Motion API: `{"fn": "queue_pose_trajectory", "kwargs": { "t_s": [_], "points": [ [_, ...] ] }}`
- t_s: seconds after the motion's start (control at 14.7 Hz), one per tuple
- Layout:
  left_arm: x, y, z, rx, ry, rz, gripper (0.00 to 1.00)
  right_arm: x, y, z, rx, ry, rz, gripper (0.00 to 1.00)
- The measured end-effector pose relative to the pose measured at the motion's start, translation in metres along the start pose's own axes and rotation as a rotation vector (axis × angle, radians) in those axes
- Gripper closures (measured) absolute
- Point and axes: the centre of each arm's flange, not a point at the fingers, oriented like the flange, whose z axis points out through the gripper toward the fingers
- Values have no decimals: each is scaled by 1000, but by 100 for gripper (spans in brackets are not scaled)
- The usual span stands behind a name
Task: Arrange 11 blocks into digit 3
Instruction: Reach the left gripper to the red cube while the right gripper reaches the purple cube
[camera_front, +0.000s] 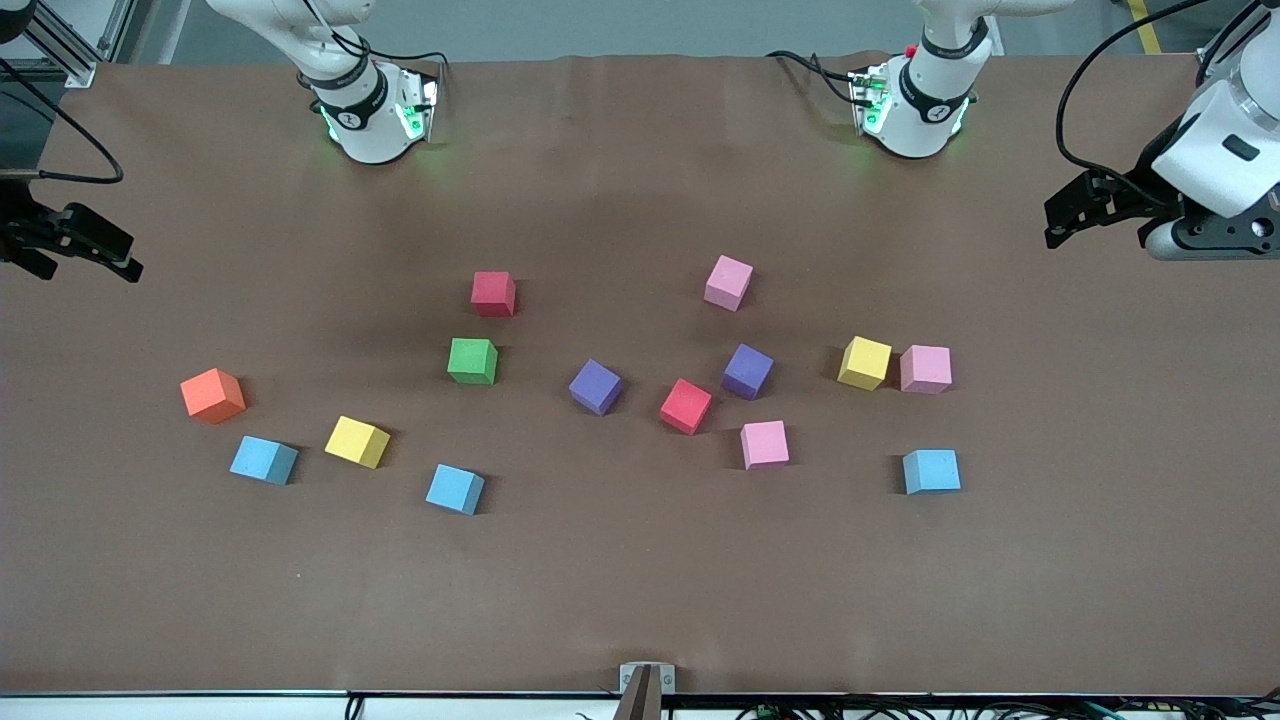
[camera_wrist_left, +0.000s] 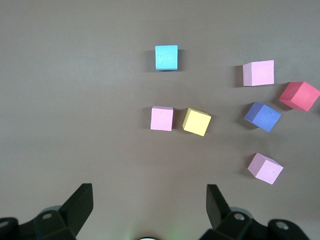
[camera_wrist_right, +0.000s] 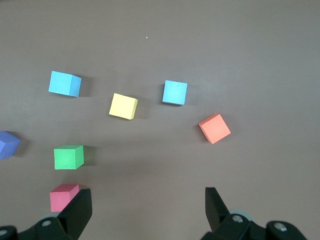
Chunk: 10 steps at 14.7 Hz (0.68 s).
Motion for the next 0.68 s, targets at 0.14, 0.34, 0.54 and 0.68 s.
{"fn": "queue_pose_trajectory", "kwargs": {
  "t_s": [0.14, 0.34, 0.54, 0.68],
  "points": [
    [0, 0, 0, 0, 0, 0, 0, 0, 0, 0, 0, 0, 0, 0],
    [1, 0, -3, -1, 8, 1, 0, 0, 0, 0, 0, 0, 0, 0],
    [7, 7, -4, -3, 13, 13, 0, 1, 0, 3, 0, -5, 0, 0],
    [15, 33, 12, -2, -14, 53, 0, 3, 0, 7, 0, -11, -1, 0]
  ]
}}
